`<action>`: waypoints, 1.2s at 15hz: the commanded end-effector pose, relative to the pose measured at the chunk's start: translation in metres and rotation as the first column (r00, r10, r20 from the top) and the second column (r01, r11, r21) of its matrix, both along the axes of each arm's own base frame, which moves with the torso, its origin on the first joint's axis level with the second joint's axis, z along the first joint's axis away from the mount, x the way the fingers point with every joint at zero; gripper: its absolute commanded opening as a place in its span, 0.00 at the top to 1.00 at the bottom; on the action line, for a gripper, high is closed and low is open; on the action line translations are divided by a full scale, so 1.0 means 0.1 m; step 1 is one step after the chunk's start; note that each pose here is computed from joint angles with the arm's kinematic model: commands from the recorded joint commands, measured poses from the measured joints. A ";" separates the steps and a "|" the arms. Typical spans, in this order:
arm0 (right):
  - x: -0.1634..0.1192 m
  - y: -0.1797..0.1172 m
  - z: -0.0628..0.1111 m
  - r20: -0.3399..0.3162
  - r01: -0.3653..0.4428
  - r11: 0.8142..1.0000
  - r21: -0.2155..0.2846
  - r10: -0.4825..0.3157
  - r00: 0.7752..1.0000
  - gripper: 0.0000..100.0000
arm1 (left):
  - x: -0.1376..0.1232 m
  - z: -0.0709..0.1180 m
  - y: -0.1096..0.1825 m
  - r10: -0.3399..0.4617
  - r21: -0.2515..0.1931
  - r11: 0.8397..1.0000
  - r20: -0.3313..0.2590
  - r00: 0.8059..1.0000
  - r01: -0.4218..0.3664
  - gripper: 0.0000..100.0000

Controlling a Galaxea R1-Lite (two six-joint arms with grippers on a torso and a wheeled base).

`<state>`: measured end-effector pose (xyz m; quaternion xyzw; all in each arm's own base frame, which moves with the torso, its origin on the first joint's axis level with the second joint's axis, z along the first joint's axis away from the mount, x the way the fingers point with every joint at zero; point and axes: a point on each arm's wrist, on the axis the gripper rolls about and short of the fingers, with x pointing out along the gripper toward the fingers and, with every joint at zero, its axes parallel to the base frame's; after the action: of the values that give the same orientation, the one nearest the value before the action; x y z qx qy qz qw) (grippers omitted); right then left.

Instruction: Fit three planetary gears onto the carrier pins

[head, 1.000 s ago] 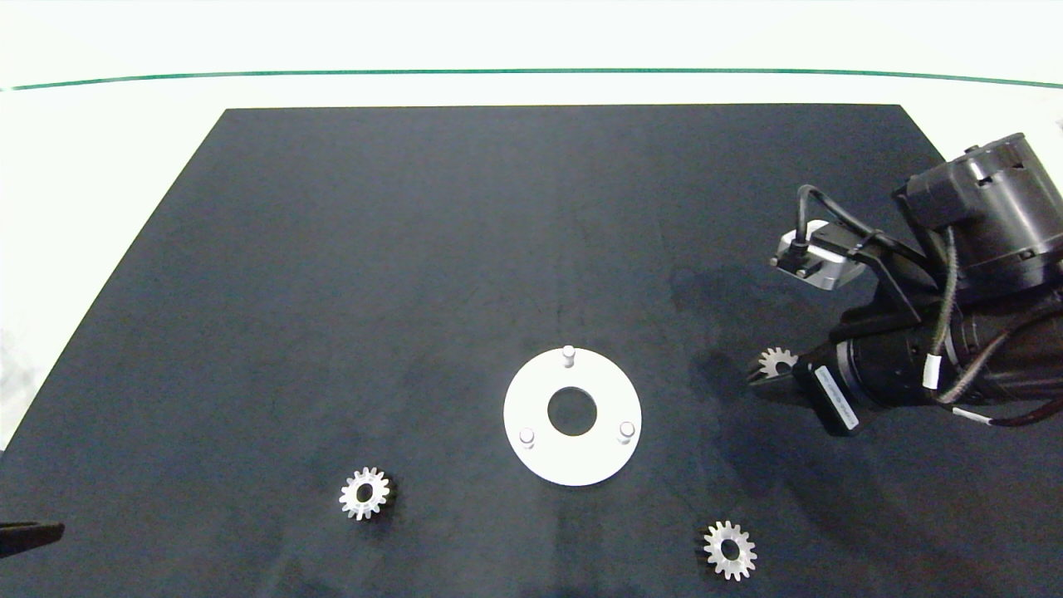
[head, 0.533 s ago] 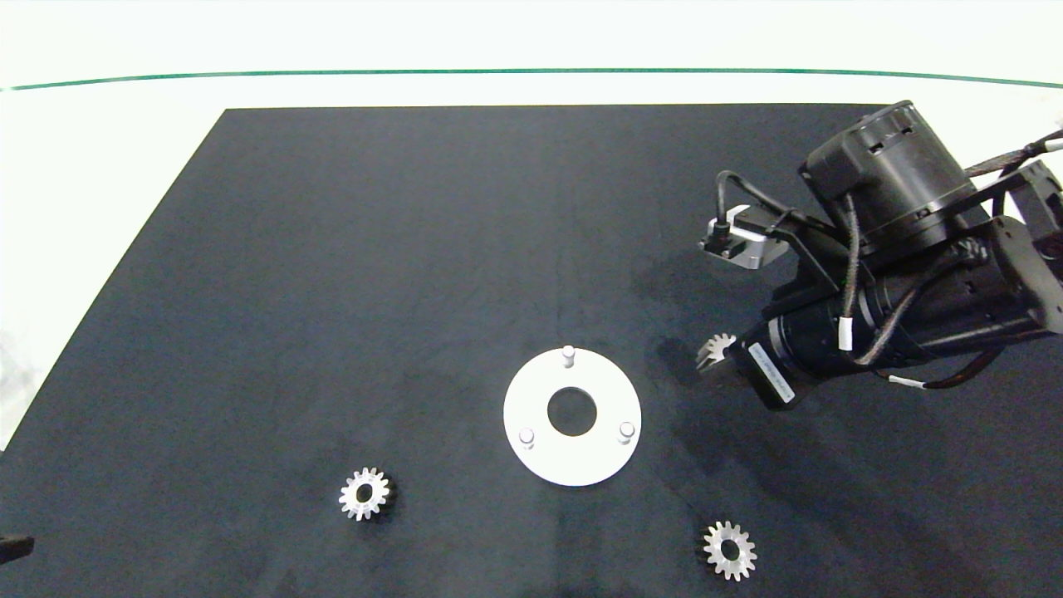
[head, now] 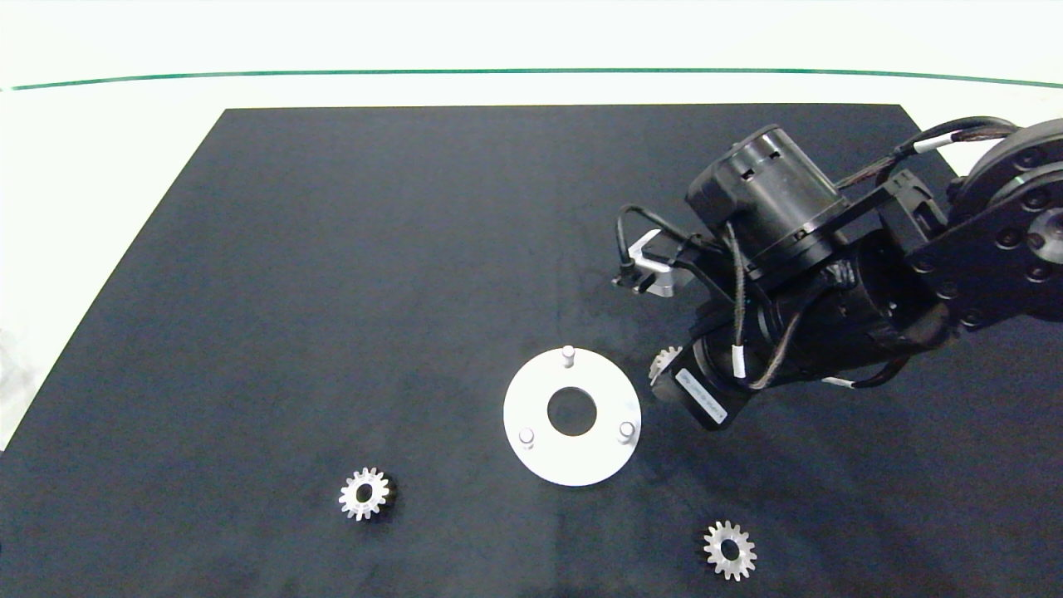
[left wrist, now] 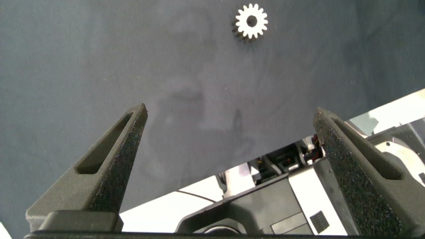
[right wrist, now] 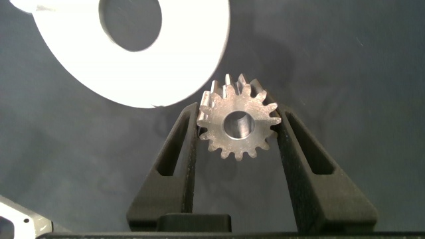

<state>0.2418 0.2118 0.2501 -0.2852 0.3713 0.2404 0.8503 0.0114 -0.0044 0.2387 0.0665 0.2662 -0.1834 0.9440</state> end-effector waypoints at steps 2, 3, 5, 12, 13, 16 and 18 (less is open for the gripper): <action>-0.03 0.20 -0.04 -0.002 -0.048 0.999 -0.008 0.048 0.999 0.78 | -0.03 0.01 0.01 0.003 -0.004 1.000 0.013 1.000 -0.003 0.00; -0.02 0.21 -0.05 -0.001 -0.044 0.999 -0.007 0.044 0.999 0.78 | -0.04 0.01 0.02 0.003 -0.005 1.000 0.015 1.000 -0.003 0.00; 0.09 0.28 -0.02 0.012 -0.006 0.999 0.033 0.006 1.000 0.78 | -0.04 0.00 0.02 0.002 -0.003 1.000 0.015 1.000 -0.002 0.00; 0.27 0.54 -0.08 0.044 -0.002 0.999 0.039 0.000 0.999 0.78 | -0.07 -0.02 0.03 -0.001 -0.006 1.000 0.020 1.000 0.001 0.00; 0.27 0.58 -0.08 0.047 -0.011 0.999 0.043 0.009 0.999 0.78 | -0.08 -0.02 0.03 -0.001 -0.007 1.000 0.022 1.000 0.001 0.00; 0.29 0.66 -0.08 0.055 -0.021 0.998 0.051 0.018 0.998 0.78 | -0.09 -0.02 0.04 -0.002 -0.010 1.000 0.029 1.000 0.003 0.00; 0.30 0.67 -0.08 0.059 -0.022 0.998 0.054 0.019 0.998 0.78 | -0.10 -0.02 0.04 -0.002 -0.011 1.000 0.032 0.999 0.003 0.00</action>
<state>0.2708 0.2762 0.2449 -0.2693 0.3345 0.2504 0.8677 0.0022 -0.0007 0.2373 0.0640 0.2491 -0.1846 0.9486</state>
